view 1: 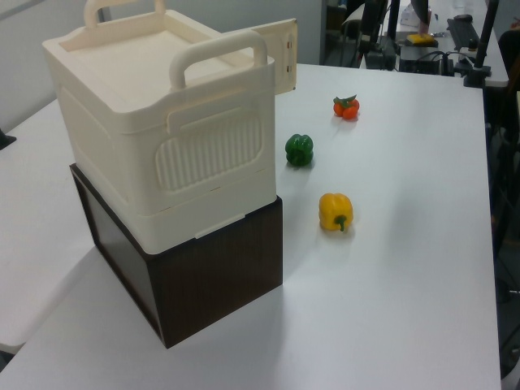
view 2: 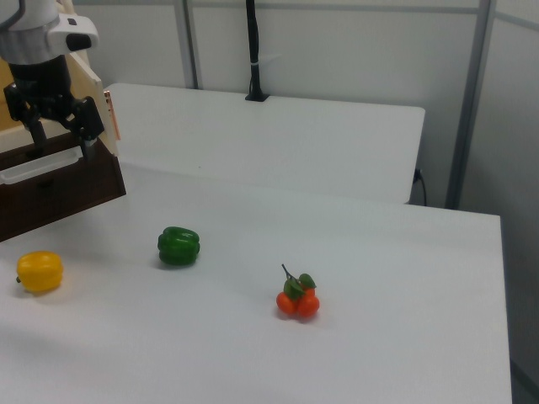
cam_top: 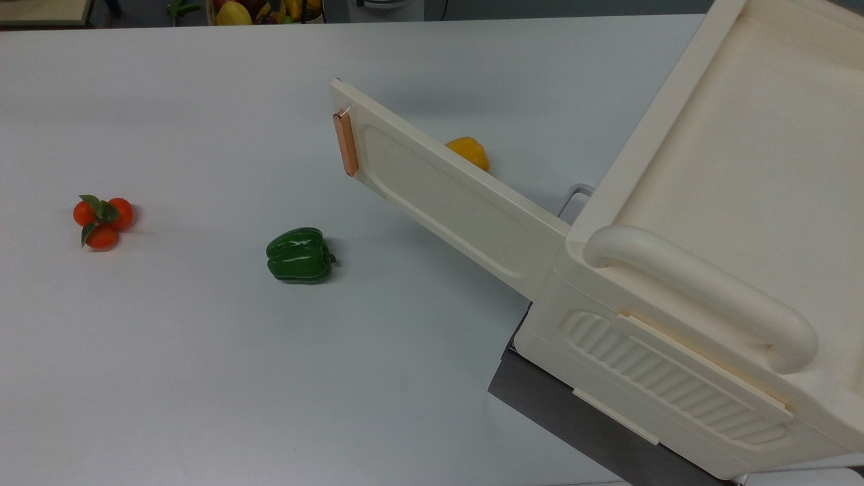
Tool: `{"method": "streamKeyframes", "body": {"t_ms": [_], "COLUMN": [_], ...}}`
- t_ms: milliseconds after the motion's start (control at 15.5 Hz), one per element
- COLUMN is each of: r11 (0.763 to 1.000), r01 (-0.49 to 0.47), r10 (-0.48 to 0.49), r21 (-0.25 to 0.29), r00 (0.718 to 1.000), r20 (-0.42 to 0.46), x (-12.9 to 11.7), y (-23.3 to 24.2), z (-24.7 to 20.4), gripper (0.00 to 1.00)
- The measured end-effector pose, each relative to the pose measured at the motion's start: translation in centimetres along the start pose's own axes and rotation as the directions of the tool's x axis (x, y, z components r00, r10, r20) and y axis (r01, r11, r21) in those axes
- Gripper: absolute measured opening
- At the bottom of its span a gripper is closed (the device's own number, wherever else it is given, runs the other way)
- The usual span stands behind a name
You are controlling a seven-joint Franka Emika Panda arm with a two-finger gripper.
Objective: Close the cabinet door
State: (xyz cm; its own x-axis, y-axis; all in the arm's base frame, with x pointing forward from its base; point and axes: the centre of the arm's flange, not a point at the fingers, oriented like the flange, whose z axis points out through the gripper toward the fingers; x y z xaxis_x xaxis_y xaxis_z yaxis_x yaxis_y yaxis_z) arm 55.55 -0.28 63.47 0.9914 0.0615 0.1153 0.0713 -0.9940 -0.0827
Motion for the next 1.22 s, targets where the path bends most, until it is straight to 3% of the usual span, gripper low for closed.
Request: {"method": "streamKeyframes", "body": {"t_ms": [516,580,838,1096,1225], "r11": [1.000,1.000,1.000,1.000,0.999], "r01": [-0.001,0.002,0.004,0.001,-0.019], "r10": [0.001,-0.002,-0.004,-0.001,0.021], "r21": [0.000,0.000,0.000,0.025,0.048], "r00": [1.000,1.000,1.000,1.000,0.998], "r20": [0.000,0.000,-0.001,-0.007,-0.054], "x": [-0.01,-0.01,-0.01,0.06,0.53], "y": [0.17,0.17,0.16,-0.08,0.15], "z": [-0.02,-0.02,-0.03,-0.09,-0.50], "gripper": [0.97,0.91,0.44,0.04,0.01]}}
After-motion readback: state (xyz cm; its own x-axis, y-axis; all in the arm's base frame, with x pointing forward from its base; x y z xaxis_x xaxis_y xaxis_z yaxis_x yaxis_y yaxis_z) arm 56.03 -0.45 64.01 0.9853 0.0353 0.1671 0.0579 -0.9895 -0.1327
